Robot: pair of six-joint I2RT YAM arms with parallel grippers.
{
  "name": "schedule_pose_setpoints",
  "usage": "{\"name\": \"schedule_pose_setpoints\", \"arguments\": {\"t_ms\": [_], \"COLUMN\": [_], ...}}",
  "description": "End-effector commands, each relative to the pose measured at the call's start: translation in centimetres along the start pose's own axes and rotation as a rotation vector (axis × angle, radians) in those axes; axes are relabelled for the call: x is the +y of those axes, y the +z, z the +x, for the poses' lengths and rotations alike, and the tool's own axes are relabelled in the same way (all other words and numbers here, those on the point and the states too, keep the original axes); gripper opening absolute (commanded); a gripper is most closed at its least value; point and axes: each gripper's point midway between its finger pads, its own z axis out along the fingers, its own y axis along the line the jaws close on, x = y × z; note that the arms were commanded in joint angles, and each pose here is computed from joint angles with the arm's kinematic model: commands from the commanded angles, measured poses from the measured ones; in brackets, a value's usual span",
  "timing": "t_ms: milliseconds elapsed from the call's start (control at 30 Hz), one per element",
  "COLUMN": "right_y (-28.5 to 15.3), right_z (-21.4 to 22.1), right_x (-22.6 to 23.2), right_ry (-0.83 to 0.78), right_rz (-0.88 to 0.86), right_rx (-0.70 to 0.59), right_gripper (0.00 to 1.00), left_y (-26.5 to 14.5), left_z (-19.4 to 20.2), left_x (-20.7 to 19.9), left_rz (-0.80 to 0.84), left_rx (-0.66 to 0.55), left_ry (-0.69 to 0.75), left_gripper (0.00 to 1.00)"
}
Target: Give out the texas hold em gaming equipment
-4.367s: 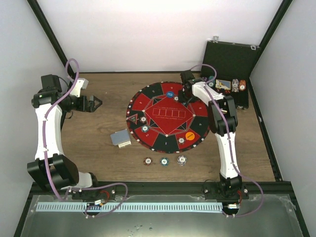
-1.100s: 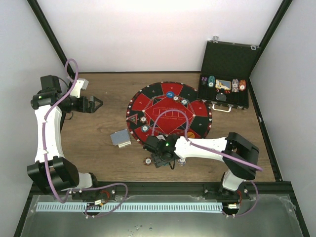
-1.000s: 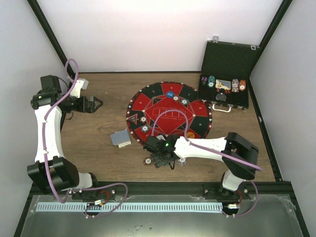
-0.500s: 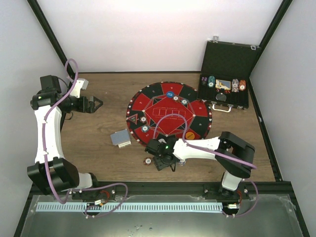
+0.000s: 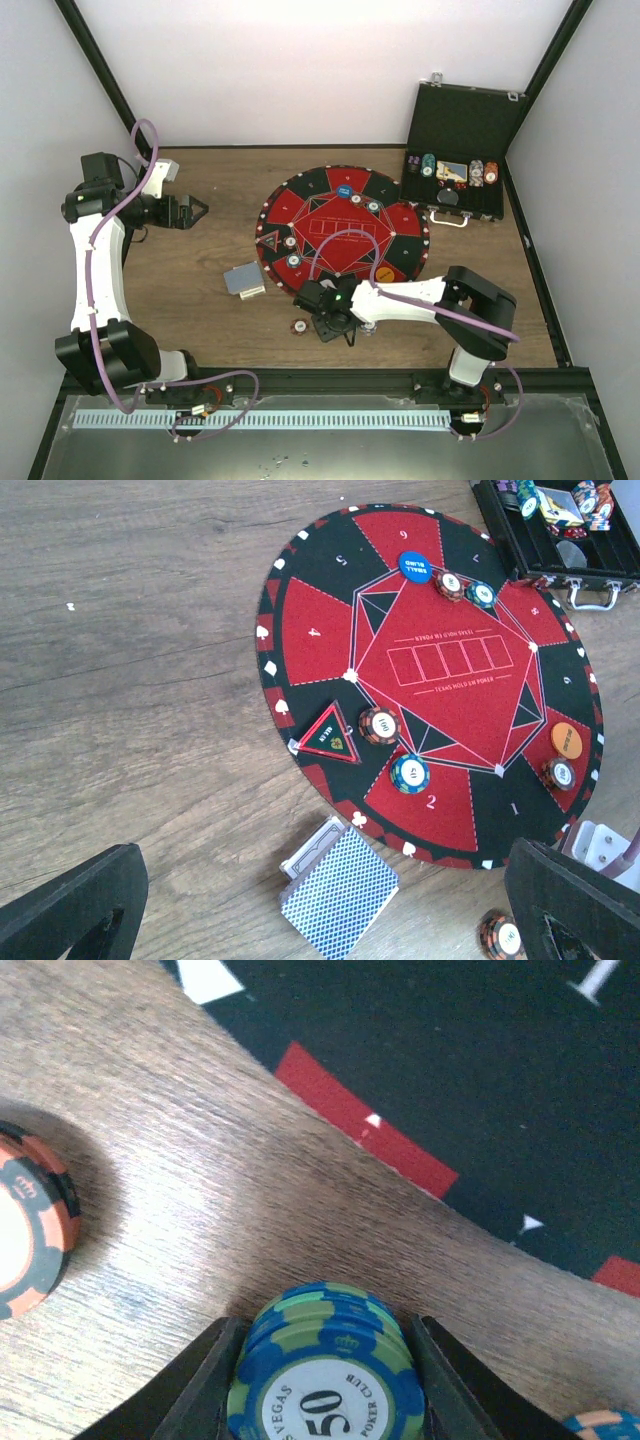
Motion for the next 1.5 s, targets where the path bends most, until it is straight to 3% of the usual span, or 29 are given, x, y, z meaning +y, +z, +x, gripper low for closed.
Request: {"name": "schedule_pose_setpoints", "arguments": {"t_ms": [0, 67, 133, 433, 867, 1033, 1167, 1467], "right_y": [0.4, 0.2, -0.1, -1.9, -1.0, -1.2, -2.5, -7.6], "right_z": [0.1, 0.0, -0.2, -1.5, -0.7, -1.0, -1.7, -4.5], "right_x": [-0.2, -0.2, -0.1, 0.2, -0.1, -0.1, -0.2, -2.2], "right_ry": [0.005, 0.003, -0.002, -0.002, -0.003, 0.001, 0.003, 0.038], "right_rz": [0.009, 0.011, 0.010, 0.003, 0.009, 0.010, 0.019, 0.027], "right_rx": [0.008, 0.007, 0.006, -0.032, -0.014, -0.023, -0.049, -0.139], "right_gripper": [0.37, 0.40, 0.51, 0.54, 0.49, 0.40, 0.35, 0.34], "left_y": [-0.6, -0.6, -0.5, -0.5, -0.5, -0.5, -0.5, -0.6], "left_z": [-0.5, -0.4, -0.4, -0.3, -0.2, -0.2, -0.1, -0.2], "left_x": [-0.6, -0.6, -0.5, -0.7, -0.7, -0.7, -0.7, -0.8], "left_rz": [0.007, 0.010, 0.009, 0.019, 0.016, 0.018, 0.016, 0.016], "left_rx": [-0.026, -0.025, -0.024, -0.024, -0.022, -0.021, -0.020, -0.020], "left_ry": [0.011, 0.008, 0.009, 0.008, 0.010, 0.010, 0.010, 0.014], "left_gripper": [1.00, 1.00, 1.00, 1.00, 1.00, 1.00, 1.00, 1.00]}}
